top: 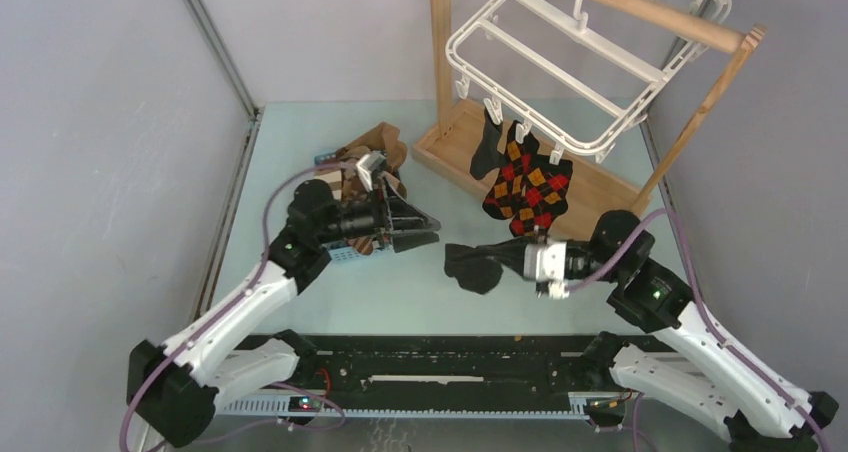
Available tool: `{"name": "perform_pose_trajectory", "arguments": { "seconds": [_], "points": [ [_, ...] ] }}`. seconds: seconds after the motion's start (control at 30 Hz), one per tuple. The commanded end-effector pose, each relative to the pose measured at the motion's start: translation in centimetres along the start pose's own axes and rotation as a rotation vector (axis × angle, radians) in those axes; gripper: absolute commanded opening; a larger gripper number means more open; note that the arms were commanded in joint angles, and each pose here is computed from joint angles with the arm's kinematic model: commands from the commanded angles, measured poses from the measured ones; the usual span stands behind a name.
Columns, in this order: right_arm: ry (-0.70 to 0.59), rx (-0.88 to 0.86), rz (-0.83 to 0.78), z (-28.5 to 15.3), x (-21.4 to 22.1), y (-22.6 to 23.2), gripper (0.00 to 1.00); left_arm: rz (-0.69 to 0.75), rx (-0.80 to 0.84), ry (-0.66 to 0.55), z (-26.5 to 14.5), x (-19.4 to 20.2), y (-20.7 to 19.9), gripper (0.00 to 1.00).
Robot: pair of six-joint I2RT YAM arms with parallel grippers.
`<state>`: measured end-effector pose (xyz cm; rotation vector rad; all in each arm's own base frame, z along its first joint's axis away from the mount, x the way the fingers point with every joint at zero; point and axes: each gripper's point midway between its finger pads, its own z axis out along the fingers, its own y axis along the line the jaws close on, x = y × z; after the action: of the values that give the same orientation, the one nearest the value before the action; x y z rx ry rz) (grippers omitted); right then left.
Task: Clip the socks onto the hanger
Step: Pick up the sock from the bin.
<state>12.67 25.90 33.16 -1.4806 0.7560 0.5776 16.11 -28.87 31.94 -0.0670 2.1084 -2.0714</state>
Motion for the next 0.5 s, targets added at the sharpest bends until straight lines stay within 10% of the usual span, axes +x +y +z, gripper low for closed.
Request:
{"name": "perform_pose_trajectory", "arguments": {
  "seconds": [0.0, 0.23, 0.47],
  "points": [
    [-0.068, 0.069, 0.482, -1.3, -2.0, -2.1, 0.00, 0.666, 0.001, -0.194, -2.5, -1.8, -4.1, 0.69],
    [-0.045, 0.319, 0.730, -3.2, -0.6, -6.6, 0.00, 1.514, 0.056, -0.448, -5.3, -3.5, -5.8, 0.88],
    [0.051, 0.483, 0.577, -3.4, 0.1, -10.2, 0.00, 1.585, 0.055, -0.471, -3.3, -6.6, -8.2, 0.89]
  ]
}}
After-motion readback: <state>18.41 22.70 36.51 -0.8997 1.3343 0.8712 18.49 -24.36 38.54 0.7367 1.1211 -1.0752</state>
